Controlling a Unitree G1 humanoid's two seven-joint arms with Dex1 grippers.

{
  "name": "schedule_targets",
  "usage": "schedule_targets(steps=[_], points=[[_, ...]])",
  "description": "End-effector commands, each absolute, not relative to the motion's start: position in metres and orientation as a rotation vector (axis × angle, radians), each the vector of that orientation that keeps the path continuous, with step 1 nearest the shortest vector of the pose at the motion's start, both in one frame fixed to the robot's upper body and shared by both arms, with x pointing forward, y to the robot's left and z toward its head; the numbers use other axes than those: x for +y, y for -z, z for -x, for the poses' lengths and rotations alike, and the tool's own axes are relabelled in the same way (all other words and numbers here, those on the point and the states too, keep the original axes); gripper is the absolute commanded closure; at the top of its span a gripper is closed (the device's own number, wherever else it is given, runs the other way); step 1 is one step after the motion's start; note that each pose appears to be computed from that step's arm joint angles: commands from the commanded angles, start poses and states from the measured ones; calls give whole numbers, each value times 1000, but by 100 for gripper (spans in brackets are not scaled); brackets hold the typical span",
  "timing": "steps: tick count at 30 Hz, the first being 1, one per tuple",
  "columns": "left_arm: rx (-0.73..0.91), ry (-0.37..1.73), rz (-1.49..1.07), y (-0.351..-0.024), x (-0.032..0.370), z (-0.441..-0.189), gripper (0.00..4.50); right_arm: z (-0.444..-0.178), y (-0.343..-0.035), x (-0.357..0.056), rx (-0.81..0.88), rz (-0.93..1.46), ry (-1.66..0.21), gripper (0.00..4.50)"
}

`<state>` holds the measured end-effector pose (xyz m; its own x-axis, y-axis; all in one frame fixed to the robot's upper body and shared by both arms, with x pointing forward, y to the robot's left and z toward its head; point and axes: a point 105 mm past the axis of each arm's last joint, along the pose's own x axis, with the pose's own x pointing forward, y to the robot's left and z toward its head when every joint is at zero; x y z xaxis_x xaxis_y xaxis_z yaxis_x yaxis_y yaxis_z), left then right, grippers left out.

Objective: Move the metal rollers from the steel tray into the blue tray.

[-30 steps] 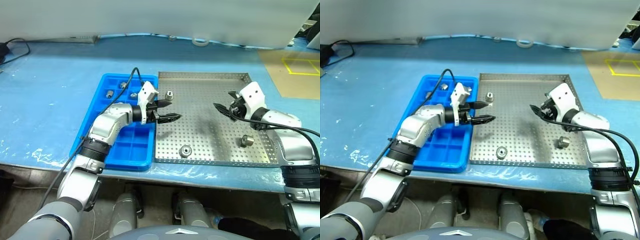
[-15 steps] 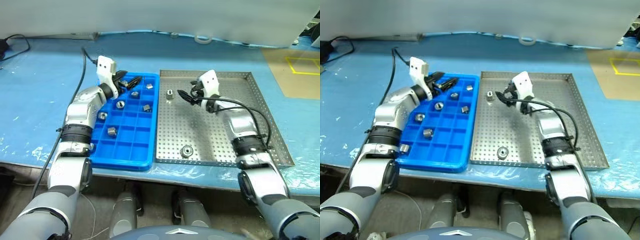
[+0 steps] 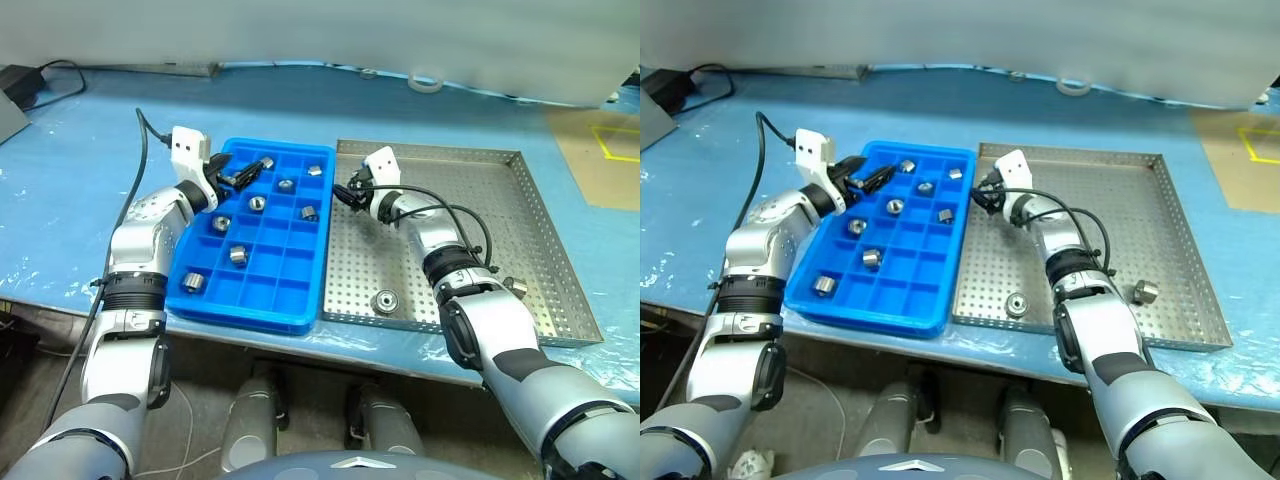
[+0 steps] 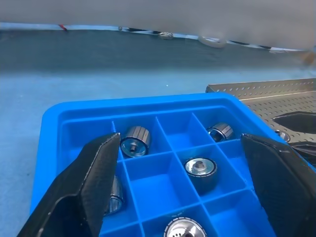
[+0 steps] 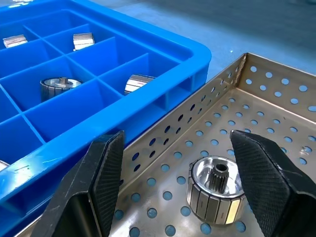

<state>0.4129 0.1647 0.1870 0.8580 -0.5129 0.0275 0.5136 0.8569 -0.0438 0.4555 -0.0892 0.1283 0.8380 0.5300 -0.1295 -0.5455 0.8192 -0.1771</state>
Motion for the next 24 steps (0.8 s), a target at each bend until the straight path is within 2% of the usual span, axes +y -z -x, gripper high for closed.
schedule_targets(steps=[1, 8, 14, 20, 24], points=[[-62, 553, 36, -202, 160, -407, 36, -456, -116, -97, 113, 207, -530, 91], [-42, 584, 33, -199, 151, -406, 36, -453, -102, -101, 143, 178, -508, 91], [-13, 600, 29, -192, 146, -408, 36, -458, -113, -105, 110, 154, -473, 91], [1, 639, 38, -187, 134, -405, 36, -461, -145, -110, 29, -12, -522, 91], [12, 650, 53, -183, 129, -405, 36, -461, -139, -118, 49, 25, -505, 91]])
